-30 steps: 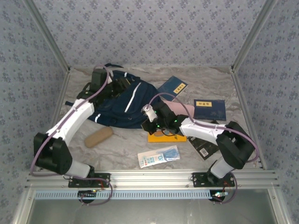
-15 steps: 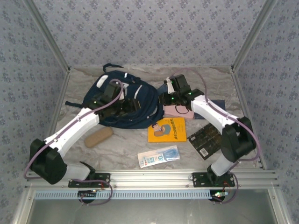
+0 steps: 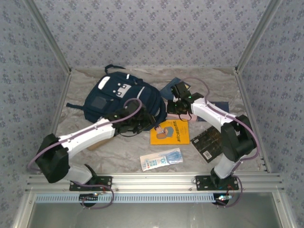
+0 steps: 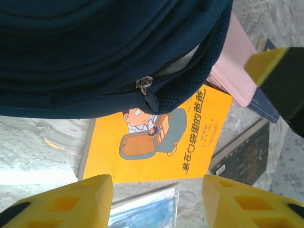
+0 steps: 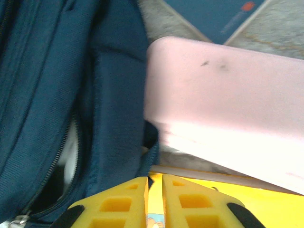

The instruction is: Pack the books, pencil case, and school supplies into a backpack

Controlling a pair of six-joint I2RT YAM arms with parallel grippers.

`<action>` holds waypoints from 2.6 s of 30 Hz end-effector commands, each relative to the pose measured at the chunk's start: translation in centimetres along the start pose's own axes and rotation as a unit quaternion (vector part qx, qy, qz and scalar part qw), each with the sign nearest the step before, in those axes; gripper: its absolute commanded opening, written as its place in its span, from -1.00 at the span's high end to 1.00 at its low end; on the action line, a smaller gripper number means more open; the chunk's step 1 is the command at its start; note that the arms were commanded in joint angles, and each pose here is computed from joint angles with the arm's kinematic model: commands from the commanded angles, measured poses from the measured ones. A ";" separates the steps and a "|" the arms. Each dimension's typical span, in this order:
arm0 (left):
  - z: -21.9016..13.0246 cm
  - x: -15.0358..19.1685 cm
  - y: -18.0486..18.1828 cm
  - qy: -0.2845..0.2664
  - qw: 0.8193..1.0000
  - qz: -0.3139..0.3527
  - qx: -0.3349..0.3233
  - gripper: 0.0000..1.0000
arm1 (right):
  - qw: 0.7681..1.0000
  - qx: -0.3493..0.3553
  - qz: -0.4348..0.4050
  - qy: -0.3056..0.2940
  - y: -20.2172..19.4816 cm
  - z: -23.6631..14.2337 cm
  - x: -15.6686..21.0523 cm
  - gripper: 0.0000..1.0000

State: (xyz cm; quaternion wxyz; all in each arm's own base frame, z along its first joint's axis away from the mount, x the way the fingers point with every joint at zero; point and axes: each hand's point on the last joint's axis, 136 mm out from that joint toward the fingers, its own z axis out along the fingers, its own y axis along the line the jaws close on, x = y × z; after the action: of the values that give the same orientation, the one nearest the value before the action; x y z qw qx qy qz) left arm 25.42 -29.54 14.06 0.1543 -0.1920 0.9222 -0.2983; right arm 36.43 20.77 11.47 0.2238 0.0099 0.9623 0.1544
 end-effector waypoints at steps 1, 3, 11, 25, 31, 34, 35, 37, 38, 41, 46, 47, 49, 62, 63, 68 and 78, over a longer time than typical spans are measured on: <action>1.0 -1.3 -1.8 -0.039 0.997 -0.064 -0.003 0.04 | 0.996 0.022 0.062 -0.061 -1.2 -1.9 -2.3 0.72; 2.1 -1.6 -1.6 -0.047 0.996 -0.082 -0.008 0.10 | 0.996 0.021 0.073 -0.055 -2.1 -1.5 -1.4 0.72; 4.0 -2.5 -0.6 -0.075 0.990 -0.111 -0.044 0.20 | 0.994 0.015 0.096 -0.057 -3.3 -1.1 -1.2 0.73; 6.6 -4.0 1.6 -0.101 0.982 -0.128 -0.093 0.50 | 0.994 -0.012 0.101 -0.048 -2.4 1.2 -1.4 0.73; 6.2 -4.9 3.5 -0.122 0.977 -0.126 -0.125 0.82 | 0.995 -0.024 0.086 -0.033 -0.8 2.5 -1.0 0.72; 6.5 -5.3 3.5 -0.121 0.978 -0.122 -0.119 1.00 | 0.997 -0.030 0.067 -0.022 0.3 3.0 -0.5 0.71; 6.6 -5.3 3.4 -0.117 0.979 -0.119 -0.115 1.00 | 0.997 -0.031 0.061 -0.018 0.5 3.3 -0.3 0.71; 6.7 -5.5 3.1 -0.113 0.981 -0.115 -0.107 1.00 | 0.998 -0.033 0.050 -0.012 1.0 3.4 0.0 0.69; 6.5 -5.5 2.8 -0.111 0.982 -0.111 -0.102 1.00 | 0.998 -0.032 0.046 -0.007 1.1 3.4 0.2 0.69; 5.7 -6.1 2.5 -0.115 0.983 -0.111 -0.086 1.00 | 0.999 -0.035 0.024 -0.001 1.6 3.2 0.7 0.67; 4.4 -6.9 1.8 -0.117 0.984 -0.126 -0.049 1.00 | 0.996 -0.082 0.019 0.011 3.4 2.9 1.5 0.39; 4.3 -7.0 1.6 -0.116 0.984 -0.127 -0.042 1.00 | 0.996 -0.087 0.022 0.014 3.6 2.9 1.6 0.34; 4.1 -7.2 1.2 -0.117 0.984 -0.128 -0.033 1.00 | 0.994 -0.103 0.037 0.027 4.3 3.1 2.0 0.23; 3.3 -7.8 0.0 -0.122 0.981 -0.149 0.005 1.00 | 0.976 -0.188 0.105 0.033 7.7 4.6 0.9 -0.10; 3.3 -7.8 -0.1 -0.122 0.981 -0.151 0.008 1.00 | 0.975 -0.192 0.105 0.036 7.9 4.8 1.1 -0.11; 3.1 -8.0 -0.2 -0.125 0.978 -0.163 0.021 1.00 | 0.974 -0.192 0.110 0.050 8.2 5.9 1.8 -0.08; 1.7 -8.1 -1.0 -0.109 0.976 -0.176 0.066 1.00 | 0.974 -0.184 0.118 0.056 7.3 6.6 3.1 0.12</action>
State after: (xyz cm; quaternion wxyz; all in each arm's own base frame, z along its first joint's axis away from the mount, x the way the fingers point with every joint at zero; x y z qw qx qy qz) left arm 32.44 -26.72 10.85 0.1976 -0.3693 0.8614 -0.2873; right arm 37.31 29.86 7.64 0.1689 0.0754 0.9156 0.3571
